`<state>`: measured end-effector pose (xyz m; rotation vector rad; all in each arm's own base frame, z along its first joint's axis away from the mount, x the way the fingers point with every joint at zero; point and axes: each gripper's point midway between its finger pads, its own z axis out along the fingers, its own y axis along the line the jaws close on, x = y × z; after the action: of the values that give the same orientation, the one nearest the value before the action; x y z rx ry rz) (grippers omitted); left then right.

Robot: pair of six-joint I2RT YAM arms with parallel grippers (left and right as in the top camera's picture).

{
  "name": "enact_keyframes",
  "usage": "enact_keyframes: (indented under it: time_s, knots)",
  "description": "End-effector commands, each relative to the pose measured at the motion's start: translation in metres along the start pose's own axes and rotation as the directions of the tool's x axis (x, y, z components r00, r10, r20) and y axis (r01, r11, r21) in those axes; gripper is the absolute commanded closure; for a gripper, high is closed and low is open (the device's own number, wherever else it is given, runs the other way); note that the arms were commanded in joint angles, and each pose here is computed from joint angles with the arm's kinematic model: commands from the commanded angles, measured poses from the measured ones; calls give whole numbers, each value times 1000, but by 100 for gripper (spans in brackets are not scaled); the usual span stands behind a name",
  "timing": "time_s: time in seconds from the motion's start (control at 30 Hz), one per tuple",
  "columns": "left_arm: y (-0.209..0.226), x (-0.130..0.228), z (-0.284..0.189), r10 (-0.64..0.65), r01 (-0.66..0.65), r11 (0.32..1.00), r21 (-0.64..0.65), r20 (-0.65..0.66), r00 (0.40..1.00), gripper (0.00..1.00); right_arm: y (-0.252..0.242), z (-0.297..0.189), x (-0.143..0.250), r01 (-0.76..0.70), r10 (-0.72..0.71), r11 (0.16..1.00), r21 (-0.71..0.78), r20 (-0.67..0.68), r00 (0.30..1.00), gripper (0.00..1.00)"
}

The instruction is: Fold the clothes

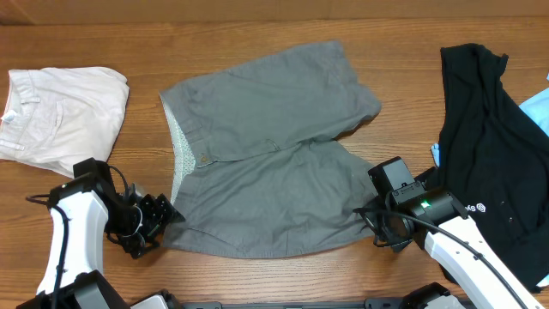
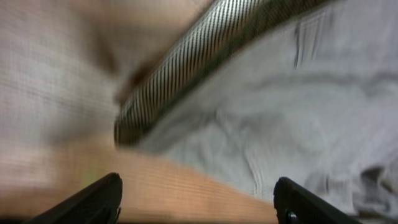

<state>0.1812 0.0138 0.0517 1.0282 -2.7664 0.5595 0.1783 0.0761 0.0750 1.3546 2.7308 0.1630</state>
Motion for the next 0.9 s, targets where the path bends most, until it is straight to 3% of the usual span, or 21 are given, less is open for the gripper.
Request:
enact_keyframes:
  time_s: [0.0,0.13,0.23,0.27,0.33,0.37,0.4,0.6,0.87]
  knots:
    - [7,-6,10,-33,34,999,-21,41,999,20,5,-4,-7,37,-37,999,-10,41,998,96]
    - [9,-16,16,-25,27,999,-19,87,996,21,4,-4,-6,37,-37,999,-7,40,999,96]
    - [10,-18,21,-21,23,1000,-14,96,995,32,4,-4,-7,37,-37,999,-7,44,998,96]
    - [9,-18,22,-19,20,1000,-6,98,995,40,4,-4,-8,37,-37,999,-7,48,998,96]
    - [8,-20,22,-17,16,1000,2,104,994,66,4,-4,-9,37,-37,999,-5,55,998,96]
    - [6,-21,22,-14,13,1000,12,108,994,87,4,-4,-9,37,-37,999,-6,55,998,96]
    - [4,-21,22,-13,11,1000,21,107,994,96,5,-4,-9,37,-36,999,-7,57,998,96]
    - [-30,-8,11,86,-94,976,197,50,995,96,9,-10,-19,48,-46,999,-14,102,994,96]
    - [-49,-3,-38,185,-207,957,202,120,975,96,32,-48,-47,140,-125,987,-80,168,978,96]
